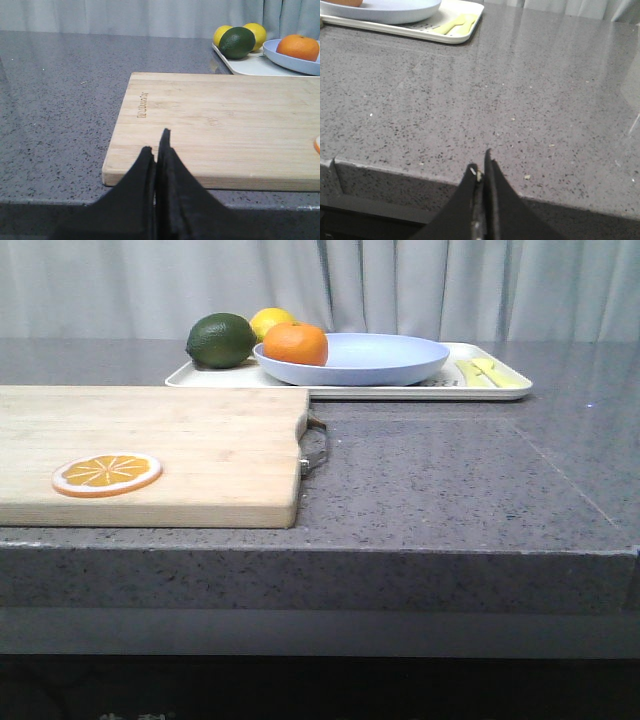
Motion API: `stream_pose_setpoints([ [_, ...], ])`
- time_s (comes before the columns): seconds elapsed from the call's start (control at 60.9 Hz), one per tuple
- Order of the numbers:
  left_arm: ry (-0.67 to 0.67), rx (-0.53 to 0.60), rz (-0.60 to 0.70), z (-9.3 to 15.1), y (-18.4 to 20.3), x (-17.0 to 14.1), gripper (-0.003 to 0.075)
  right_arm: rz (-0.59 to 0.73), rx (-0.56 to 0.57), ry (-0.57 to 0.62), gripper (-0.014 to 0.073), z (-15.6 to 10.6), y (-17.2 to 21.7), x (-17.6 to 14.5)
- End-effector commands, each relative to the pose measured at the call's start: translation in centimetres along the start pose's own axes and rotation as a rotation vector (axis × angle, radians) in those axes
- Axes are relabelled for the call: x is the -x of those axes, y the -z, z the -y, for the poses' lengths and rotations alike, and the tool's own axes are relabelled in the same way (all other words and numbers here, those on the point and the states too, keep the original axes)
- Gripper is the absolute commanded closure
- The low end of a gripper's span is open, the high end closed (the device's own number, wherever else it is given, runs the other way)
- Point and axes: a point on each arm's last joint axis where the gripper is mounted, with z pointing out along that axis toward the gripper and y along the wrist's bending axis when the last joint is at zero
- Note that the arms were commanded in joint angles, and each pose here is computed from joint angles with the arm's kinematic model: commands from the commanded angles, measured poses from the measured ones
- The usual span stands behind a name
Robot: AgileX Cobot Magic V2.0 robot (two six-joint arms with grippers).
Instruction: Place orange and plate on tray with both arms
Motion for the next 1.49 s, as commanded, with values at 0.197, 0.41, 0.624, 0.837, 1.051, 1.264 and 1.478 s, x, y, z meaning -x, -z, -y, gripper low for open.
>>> stream_pose_setpoints([
  [0.197,0.021,0.000,0.097,-0.01,0.14,0.61,0.0738,0.100,-0.014,0.008,0.0656,0.11,0.30,0.89],
  [0.41,0.021,0.000,0.097,-0.01,0.14,0.61,0.0738,0.107,-0.015,0.008,0.0656,0.12,0.31,0.96],
  [0.624,0.021,0.000,0.097,-0.01,0.14,0.61,0.0738,0.107,-0.015,0.008,0.0656,0.12,0.31,0.96],
  [0.837,0.021,0.000,0.097,-0.01,0.14,0.61,0.0738,0.107,-0.015,0.008,0.0656,0.12,0.31,0.96],
  [1.051,0.021,0.000,0.097,-0.01,0.14,0.61,0.0738,0.107,-0.015,0.008,0.0656,0.12,0.31,0.96],
  [1.264,0.021,0.000,0.097,-0.01,0.14,0.61,0.0738,0.107,-0.015,0.008,0.0656,0.12,0.31,0.96],
  [1.478,0.021,0.000,0.097,-0.01,0.14,0.61,0.0738,0.107,-0.015,0.008,0.0656,0.12,0.31,0.96],
])
